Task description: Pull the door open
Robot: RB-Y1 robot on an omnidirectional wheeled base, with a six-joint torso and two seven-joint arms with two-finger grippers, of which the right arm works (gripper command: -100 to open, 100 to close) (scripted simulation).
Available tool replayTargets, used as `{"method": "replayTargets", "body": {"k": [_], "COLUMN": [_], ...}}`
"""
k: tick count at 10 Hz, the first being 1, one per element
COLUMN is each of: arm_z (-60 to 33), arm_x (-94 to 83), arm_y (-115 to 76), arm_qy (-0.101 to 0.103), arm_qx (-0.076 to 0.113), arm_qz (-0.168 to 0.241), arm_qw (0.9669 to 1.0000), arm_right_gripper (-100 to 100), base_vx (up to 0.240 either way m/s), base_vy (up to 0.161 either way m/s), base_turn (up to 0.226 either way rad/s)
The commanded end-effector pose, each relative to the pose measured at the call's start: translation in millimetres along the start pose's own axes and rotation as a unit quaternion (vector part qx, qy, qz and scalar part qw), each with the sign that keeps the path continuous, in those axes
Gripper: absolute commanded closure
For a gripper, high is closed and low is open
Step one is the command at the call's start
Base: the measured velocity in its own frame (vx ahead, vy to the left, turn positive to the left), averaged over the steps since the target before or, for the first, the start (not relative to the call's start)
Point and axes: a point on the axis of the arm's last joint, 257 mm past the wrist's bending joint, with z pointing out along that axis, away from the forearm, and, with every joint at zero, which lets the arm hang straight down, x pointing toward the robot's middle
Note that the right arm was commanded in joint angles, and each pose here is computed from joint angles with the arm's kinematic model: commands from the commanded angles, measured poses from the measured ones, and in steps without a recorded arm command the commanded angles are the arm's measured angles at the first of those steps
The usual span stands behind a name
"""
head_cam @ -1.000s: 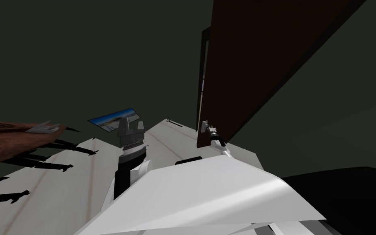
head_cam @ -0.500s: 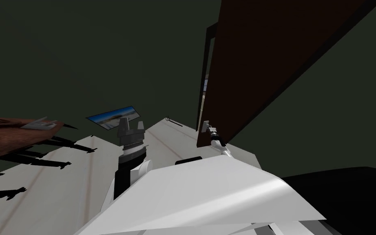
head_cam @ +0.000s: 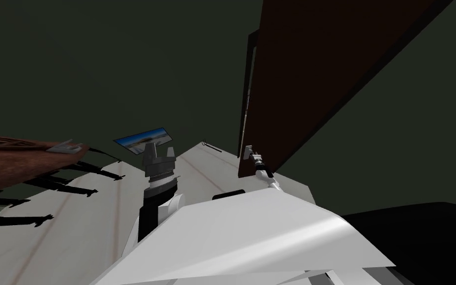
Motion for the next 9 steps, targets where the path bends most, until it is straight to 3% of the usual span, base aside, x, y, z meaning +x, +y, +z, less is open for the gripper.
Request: {"method": "replayTargets", "body": {"k": [1,6,7,9], "arm_z": [-2.8,-10.7,-10.8,-6.3], "arm_x": [-3.0,-2.5,-1.5,-4.2], "arm_y": [-17.9,-51.4,-47.8,-14.5], "arm_qy": [-0.005,-0.006,-0.005,-0.006], "arm_qx": [0.018,0.057,0.053,0.030], "arm_qz": [0.003,0.006,0.005,0.006], "arm_qw": [0.9998,0.9983,0.9986,0.9995], "arm_right_gripper": [-100,-100,-100,-100], "base_vx": [-0.143,-0.189,-0.082,0.109], "base_vy": [-0.052,-0.066,-0.035,-0.021], "base_turn": [0.134,0.088,0.014,0.228]}}
